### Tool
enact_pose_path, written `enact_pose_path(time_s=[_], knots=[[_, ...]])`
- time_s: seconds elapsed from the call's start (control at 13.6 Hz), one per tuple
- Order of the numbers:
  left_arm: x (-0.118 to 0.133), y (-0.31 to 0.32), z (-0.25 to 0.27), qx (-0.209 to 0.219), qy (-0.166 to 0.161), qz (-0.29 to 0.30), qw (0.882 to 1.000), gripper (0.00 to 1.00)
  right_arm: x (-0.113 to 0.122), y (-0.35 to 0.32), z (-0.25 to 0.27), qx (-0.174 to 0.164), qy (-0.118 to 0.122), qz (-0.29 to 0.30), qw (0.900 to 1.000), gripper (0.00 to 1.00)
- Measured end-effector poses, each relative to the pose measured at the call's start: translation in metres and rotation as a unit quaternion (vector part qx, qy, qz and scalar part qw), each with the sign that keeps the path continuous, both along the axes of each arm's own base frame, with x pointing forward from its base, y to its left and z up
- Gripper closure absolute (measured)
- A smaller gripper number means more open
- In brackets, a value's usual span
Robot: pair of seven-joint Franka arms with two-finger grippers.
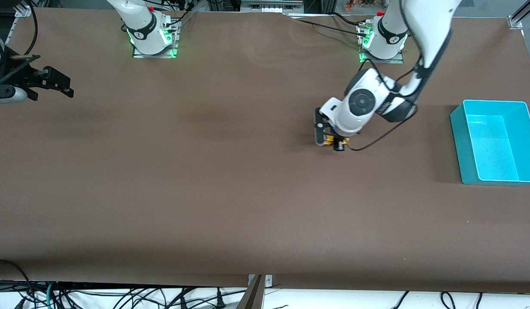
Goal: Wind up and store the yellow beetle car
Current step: 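Lift the car with the left gripper and carry it toward the tray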
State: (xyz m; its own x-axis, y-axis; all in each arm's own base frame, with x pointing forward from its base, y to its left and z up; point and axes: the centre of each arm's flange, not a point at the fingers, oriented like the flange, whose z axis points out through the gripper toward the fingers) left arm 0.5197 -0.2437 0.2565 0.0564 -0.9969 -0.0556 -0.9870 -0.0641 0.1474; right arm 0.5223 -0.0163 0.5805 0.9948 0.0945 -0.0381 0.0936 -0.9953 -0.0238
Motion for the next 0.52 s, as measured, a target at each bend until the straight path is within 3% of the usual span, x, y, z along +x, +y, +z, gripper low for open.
enact_pose_path(time_s=[0.22, 0.52], knots=[[0.041, 0.057, 0.059, 0.018, 0.05, 0.021, 0.998, 0.54, 0.0, 0.0, 0.0, 0.0, 0.0, 0.0, 1.0, 0.0], [0.085, 0.177, 0.12, 0.008, 0.078, 0.049, 0.996, 0.54, 0.0, 0.0, -0.001, 0.0, 0.001, 0.0, 1.0, 0.0]])
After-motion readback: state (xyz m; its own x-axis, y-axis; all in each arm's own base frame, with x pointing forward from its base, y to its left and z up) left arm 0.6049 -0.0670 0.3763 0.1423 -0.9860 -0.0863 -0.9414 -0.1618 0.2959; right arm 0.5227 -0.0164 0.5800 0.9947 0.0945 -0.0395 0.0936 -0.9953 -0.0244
